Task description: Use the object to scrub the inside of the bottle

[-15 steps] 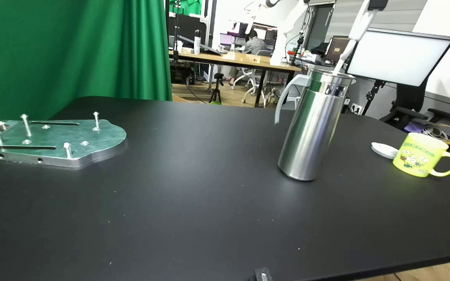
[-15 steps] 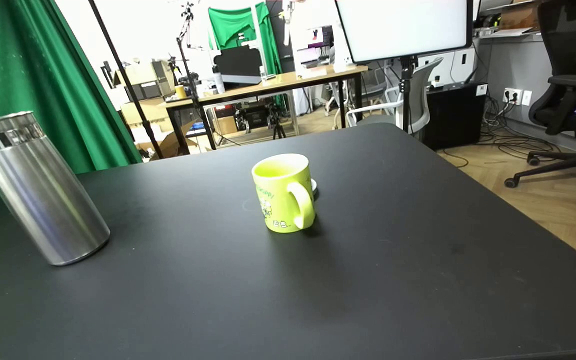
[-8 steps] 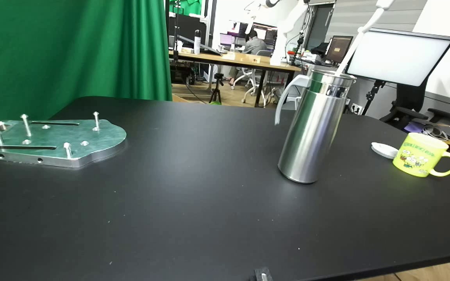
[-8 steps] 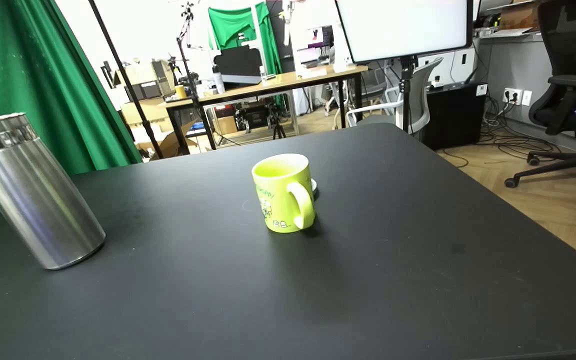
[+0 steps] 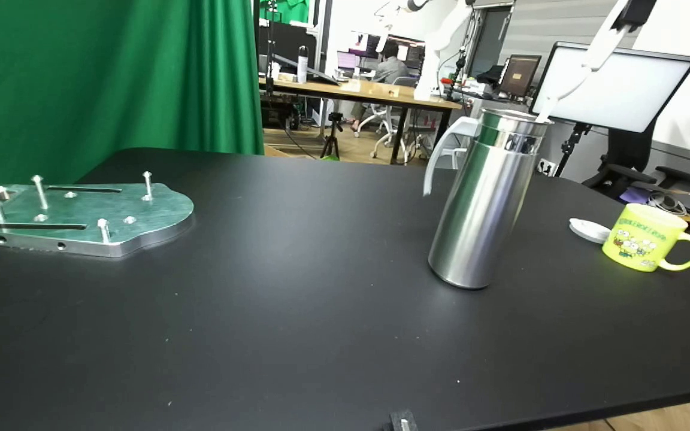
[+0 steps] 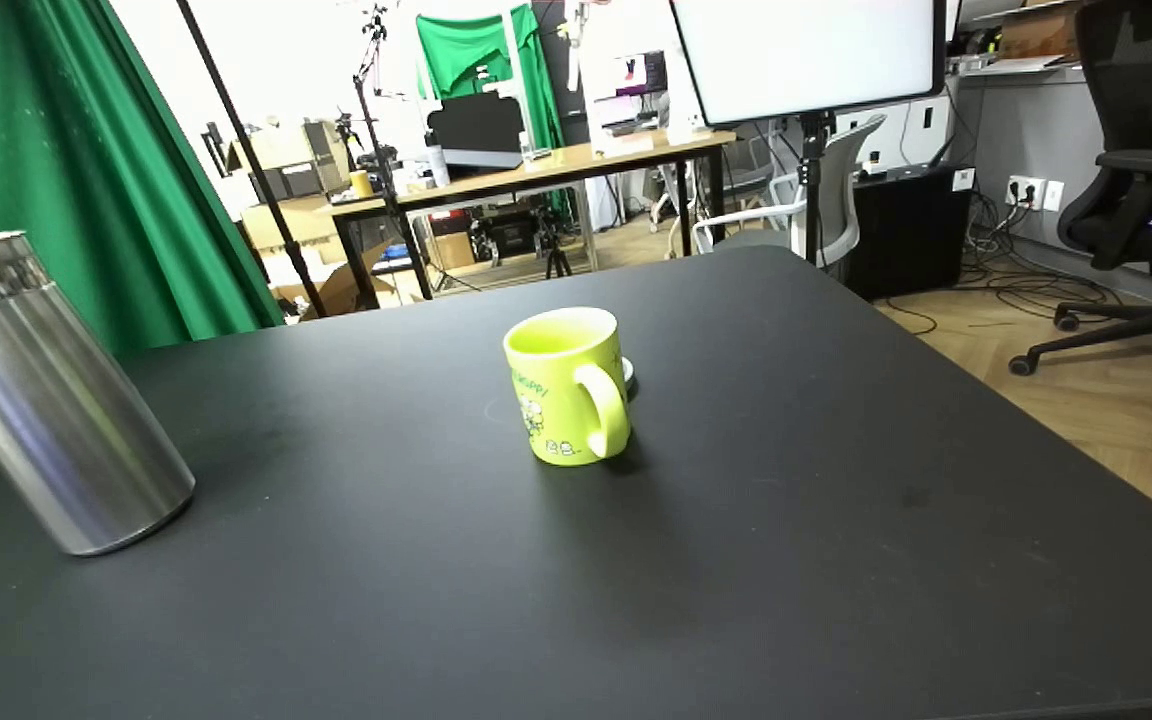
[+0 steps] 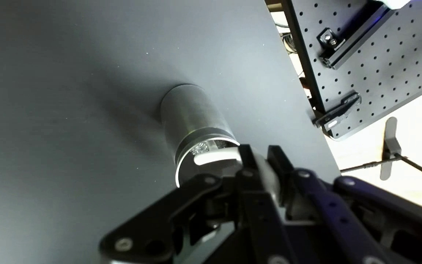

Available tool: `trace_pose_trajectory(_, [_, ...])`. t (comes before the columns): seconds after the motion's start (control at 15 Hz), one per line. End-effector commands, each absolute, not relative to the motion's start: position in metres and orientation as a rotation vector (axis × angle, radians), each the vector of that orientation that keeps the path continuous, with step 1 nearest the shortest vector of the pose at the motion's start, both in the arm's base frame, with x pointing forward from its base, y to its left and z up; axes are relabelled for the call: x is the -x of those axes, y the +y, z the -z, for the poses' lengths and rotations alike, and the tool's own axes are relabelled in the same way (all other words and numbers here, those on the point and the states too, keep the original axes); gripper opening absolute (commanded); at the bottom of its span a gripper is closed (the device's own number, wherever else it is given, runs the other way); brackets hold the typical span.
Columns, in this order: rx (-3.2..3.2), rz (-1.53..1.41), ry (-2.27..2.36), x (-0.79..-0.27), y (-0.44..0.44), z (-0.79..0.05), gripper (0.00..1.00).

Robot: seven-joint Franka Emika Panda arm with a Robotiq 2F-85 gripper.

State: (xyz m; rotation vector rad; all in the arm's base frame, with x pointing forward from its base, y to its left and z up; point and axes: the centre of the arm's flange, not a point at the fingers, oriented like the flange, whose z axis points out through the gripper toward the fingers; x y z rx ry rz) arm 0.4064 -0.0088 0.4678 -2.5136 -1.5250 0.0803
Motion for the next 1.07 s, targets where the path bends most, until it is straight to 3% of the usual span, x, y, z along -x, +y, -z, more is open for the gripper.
trace_pose_trajectory(0.0, [2.47, -0.195, -1.526, -0.425, -0.004, -0.443, 0.04])
trace_pose_trajectory(0.53, [2.453, -0.346, -1.544, -0.443, 0.022, -0.415, 0.04])
trace_pose_trajectory(1.0, [2.488, -0.325, -1.679, -0.437, 0.061, -0.474, 0.04])
